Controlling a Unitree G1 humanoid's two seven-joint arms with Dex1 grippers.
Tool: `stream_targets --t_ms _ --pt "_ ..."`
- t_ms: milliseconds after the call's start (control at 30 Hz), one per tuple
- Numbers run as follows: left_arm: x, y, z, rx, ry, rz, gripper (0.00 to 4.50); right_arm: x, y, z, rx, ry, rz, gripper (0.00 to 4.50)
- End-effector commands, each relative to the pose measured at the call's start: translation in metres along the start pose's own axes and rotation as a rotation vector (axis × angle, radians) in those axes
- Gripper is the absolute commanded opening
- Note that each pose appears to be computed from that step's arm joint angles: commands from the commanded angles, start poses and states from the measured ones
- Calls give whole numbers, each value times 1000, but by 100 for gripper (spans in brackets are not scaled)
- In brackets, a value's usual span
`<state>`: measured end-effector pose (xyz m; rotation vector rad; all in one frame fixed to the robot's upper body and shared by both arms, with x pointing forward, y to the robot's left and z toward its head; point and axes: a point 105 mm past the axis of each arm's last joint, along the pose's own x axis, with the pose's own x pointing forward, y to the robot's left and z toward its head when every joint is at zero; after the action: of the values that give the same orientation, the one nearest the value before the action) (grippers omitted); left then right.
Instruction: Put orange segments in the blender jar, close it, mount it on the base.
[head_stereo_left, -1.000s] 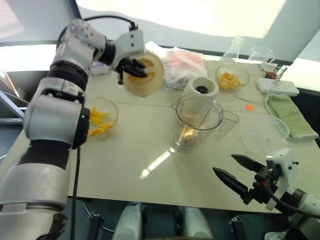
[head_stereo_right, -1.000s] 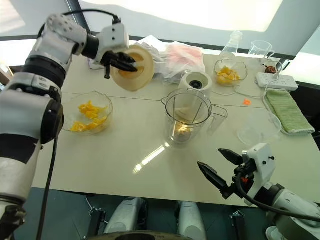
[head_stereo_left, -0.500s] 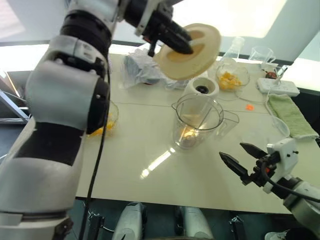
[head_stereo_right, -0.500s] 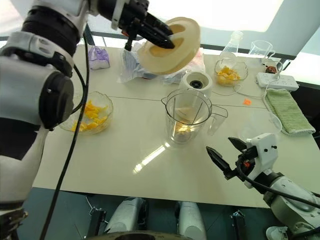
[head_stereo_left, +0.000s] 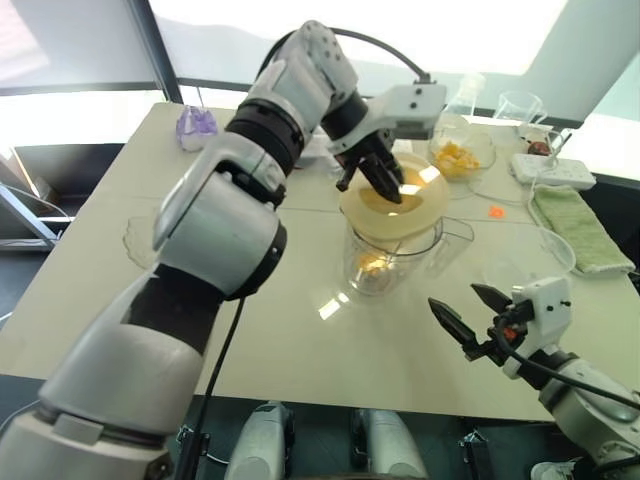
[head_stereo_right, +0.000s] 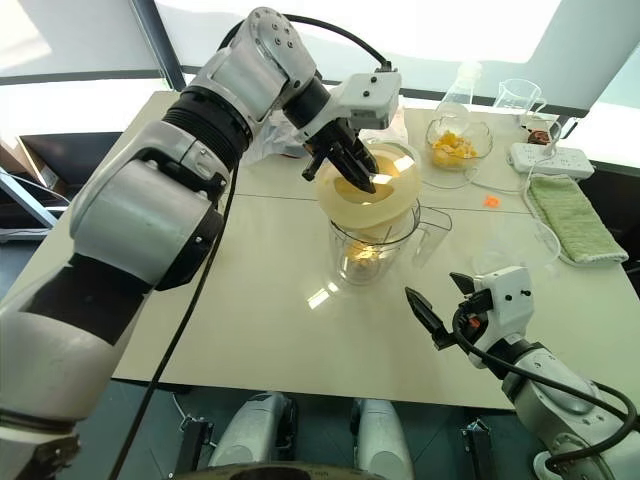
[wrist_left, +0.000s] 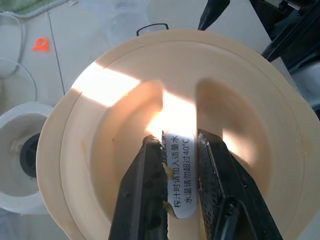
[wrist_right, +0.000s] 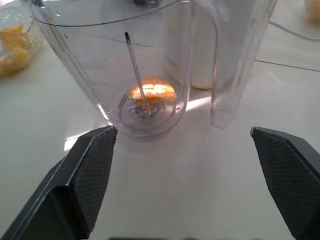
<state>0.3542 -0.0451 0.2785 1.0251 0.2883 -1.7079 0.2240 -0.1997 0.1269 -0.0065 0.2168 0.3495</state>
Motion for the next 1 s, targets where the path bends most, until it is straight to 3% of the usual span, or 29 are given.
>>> stream_targets --t_ms 33,400,767,1000 --pt "-1 1 16 75 -3 2 25 1 1 5 -15 -29 -15 450" --pt "29 0 12 71 5 -10 25 3 -3 2 -27 -45 -66 450" --pt "52 11 -3 36 106 113 25 2 -3 1 -30 -61 -106 450" --pt "48 -3 -11 -18 118 -19 25 9 -25 12 -113 -106 -224 450"
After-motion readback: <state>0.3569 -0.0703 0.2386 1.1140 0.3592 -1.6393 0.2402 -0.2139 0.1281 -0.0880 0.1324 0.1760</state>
